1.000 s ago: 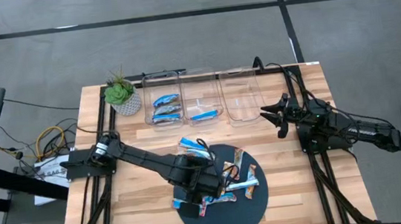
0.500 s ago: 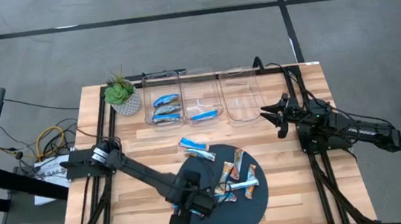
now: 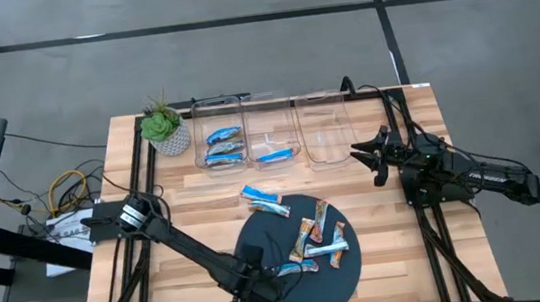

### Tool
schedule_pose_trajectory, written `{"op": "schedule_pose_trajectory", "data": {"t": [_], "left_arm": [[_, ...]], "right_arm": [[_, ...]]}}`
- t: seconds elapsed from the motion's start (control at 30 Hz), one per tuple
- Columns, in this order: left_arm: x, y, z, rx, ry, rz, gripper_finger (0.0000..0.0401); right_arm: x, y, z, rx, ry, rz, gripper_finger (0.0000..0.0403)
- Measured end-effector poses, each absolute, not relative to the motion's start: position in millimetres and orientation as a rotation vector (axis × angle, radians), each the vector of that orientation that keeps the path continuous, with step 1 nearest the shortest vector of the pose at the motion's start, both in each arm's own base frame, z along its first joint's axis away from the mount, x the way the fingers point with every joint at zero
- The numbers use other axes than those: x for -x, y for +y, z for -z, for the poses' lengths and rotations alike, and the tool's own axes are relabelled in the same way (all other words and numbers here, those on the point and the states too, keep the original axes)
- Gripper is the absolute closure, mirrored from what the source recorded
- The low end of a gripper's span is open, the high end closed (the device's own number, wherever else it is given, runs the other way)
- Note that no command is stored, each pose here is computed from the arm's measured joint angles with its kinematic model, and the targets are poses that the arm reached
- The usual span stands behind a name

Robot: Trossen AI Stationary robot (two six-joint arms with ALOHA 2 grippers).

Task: Pick and place Granola Bars by type
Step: Put the red granola bar into the middle transparent bin

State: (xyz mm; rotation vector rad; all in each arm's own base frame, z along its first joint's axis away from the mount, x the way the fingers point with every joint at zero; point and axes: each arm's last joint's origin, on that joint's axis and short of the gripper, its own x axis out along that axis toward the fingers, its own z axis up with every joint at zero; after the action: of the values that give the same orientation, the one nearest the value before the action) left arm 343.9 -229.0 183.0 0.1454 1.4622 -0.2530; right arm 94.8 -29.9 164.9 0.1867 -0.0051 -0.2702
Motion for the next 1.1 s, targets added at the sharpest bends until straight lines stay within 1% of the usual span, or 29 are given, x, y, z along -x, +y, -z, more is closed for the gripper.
{"op": "schedule_pose_trajectory", "data": {"t": [0.17,0.4,0.67,0.9,1.0,1.1], "left_arm": [[-344,-226,-180,-0.161,1.440,0.157,0.0191],[-345,-227,-176,-0.147,1.447,0.158,0.0191],[-341,-225,-157,-0.130,1.438,0.174,0.0191],[-342,-222,-156,-0.130,1.443,0.165,0.0191],[-342,-222,-156,-0.131,1.443,0.165,0.0201],[-342,-222,-156,-0.132,1.442,0.164,0.0228]], "right_arm": [[-95,-30,-165,-0.187,-0.005,0.270,0.0280],[-95,-30,-165,-0.187,-0.005,0.270,0.0280],[-95,-30,-165,-0.187,-0.005,0.270,0.0280],[-95,-30,-165,-0.187,-0.005,0.270,0.0280],[-95,-30,-165,-0.187,-0.005,0.270,0.0280],[-95,-30,-165,-0.187,-0.005,0.270,0.0280]]}}
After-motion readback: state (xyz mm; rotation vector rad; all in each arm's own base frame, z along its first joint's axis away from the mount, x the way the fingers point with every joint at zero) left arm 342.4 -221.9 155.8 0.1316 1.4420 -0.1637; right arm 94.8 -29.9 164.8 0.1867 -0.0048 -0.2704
